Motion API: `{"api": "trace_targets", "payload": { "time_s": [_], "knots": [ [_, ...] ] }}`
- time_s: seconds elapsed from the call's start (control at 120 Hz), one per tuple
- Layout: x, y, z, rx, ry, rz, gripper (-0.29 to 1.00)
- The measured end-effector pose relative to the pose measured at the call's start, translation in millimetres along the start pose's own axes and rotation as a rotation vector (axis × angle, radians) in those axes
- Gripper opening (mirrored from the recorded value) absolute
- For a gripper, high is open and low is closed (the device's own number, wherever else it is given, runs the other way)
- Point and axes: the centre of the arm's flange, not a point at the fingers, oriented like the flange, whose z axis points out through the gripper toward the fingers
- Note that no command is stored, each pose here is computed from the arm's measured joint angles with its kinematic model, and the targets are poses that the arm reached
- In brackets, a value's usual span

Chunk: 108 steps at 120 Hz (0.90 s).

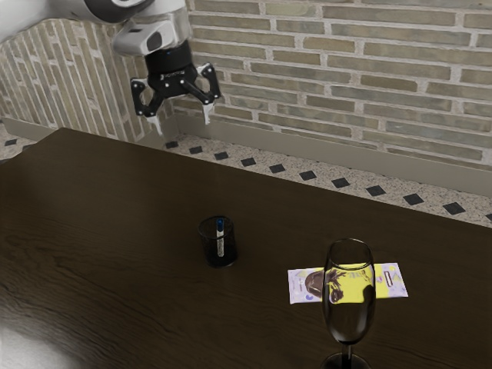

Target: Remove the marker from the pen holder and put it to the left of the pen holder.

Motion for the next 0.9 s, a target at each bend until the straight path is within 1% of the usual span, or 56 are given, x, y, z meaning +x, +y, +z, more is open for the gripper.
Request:
{"api": "trace_targets", "payload": {
  "time_s": [0.067, 0.217, 0.267, 0.3, 0.317, 0.367, 0.4, 0.425, 0.458, 0.508, 0.542, 0.592, 0.642, 0.742, 0.9],
  "knots": [
    [15, 7, -13, -0.025, -0.024, -0.14, 0.66],
    [26, 24, -17, -0.102, -0.022, -0.453, 0.68],
    [29, 28, -15, -0.131, -0.016, -0.531, 0.68],
    [27, 22, -4, -0.148, 0.0, -0.531, 0.68],
    [25, 16, 4, -0.15, 0.025, -0.515, 0.69],
    [17, 4, 34, -0.149, 0.152, -0.449, 0.69],
    [-5, -2, 69, -0.164, 0.255, -0.423, 0.69],
    [-29, -2, 99, -0.166, 0.35, -0.412, 0.69],
    [-56, 4, 129, -0.15, 0.45, -0.4, 0.67],
    [-75, 4, 160, -0.117, 0.552, -0.352, 0.65],
    [-82, 1, 176, -0.096, 0.6, -0.312, 0.64],
    [-86, -5, 190, -0.058, 0.644, -0.247, 0.61],
    [-90, -12, 204, -0.025, 0.672, -0.187, 0.59],
    [-105, -22, 227, 0.045, 0.698, -0.087, 0.57],
    [-127, -17, 248, 0.126, 0.696, 0.026, 0.55]
  ]
}}
